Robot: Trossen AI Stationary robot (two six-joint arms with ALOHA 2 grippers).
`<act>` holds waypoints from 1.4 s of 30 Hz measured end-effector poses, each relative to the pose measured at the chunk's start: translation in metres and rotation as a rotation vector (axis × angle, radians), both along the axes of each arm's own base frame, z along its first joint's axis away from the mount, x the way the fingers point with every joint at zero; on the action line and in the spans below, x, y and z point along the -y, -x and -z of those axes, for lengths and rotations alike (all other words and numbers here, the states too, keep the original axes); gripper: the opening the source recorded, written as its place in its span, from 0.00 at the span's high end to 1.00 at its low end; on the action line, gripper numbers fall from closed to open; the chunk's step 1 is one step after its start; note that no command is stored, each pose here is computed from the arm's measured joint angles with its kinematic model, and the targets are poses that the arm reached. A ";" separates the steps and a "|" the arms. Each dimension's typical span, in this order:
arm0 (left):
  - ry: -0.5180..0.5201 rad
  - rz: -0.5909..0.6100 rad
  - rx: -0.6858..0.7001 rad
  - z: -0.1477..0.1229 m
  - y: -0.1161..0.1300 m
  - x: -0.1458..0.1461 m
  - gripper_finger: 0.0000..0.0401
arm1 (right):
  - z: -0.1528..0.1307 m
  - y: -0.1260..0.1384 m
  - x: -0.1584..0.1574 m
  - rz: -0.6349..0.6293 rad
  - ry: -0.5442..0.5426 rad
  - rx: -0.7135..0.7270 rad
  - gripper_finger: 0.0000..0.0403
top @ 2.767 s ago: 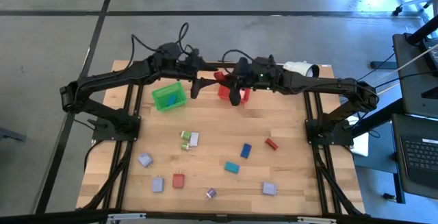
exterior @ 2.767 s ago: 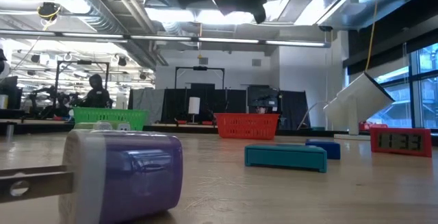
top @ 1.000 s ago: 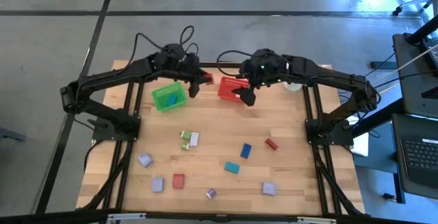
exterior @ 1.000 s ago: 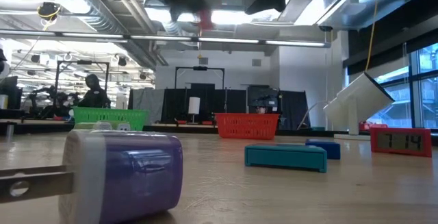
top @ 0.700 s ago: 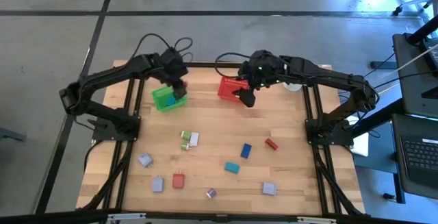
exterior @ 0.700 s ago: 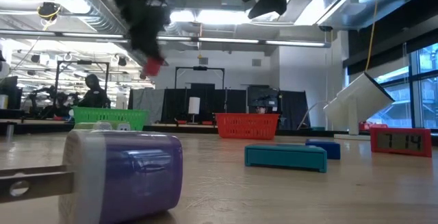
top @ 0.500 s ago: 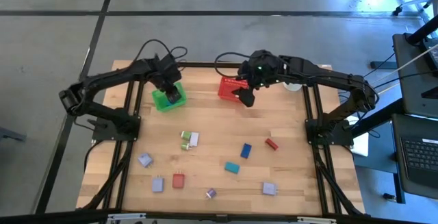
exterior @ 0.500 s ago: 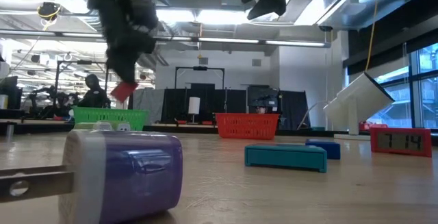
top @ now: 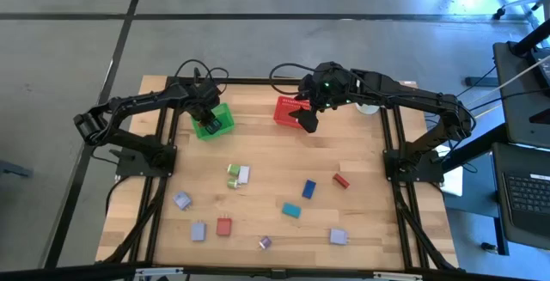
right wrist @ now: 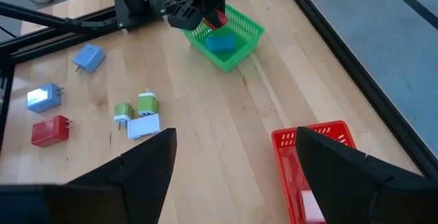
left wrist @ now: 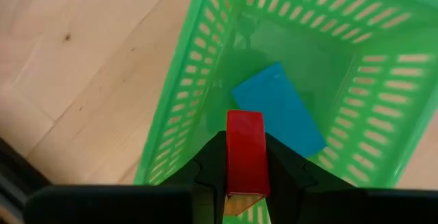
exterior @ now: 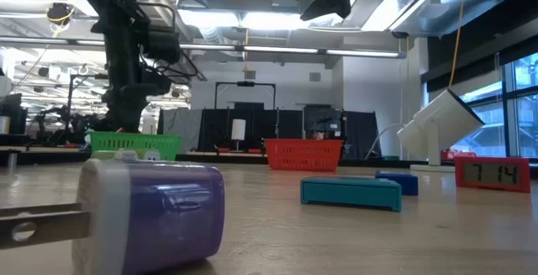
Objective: Pick & Place Office items
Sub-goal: Put the top red digital clock into the green bin, then put the red digital clock into the green bin
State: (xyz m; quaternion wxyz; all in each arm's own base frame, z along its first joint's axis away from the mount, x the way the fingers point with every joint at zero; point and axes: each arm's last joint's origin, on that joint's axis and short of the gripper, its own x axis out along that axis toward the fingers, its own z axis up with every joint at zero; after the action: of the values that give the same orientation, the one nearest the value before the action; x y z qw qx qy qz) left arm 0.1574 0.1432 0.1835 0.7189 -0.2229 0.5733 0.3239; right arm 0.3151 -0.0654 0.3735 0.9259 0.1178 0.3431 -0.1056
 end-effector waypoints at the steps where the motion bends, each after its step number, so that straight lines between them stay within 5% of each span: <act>1: -0.003 -0.002 0.004 0.000 0.000 0.000 0.84 | 0.000 0.000 0.000 0.003 0.000 0.000 0.26; 7: -0.020 -0.022 -0.010 0.000 0.000 0.000 0.82 | 0.000 0.000 0.001 0.033 0.001 -0.006 0.26; 15: 0.011 -0.024 0.022 -0.003 -0.002 0.000 0.65 | 0.011 0.011 -0.002 0.085 -0.081 -0.151 0.26; 25: -0.119 0.003 0.159 -0.068 -0.024 -0.020 0.57 | 0.037 0.044 -0.010 0.290 -0.222 -0.548 0.26; 35: -0.214 0.008 0.265 -0.098 -0.033 -0.028 0.58 | 0.109 0.056 -0.042 0.196 -0.298 -0.810 0.26; 42: -0.201 0.052 0.326 -0.101 -0.036 -0.029 0.58 | 0.167 0.059 -0.061 0.157 -0.435 -0.780 0.26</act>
State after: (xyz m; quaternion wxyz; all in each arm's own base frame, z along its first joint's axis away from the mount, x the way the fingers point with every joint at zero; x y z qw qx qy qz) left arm 0.1938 0.1717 0.2840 0.8290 -0.1846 0.4197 0.3203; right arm 0.2558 -0.0040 0.2062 0.6703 0.2867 0.6706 -0.1372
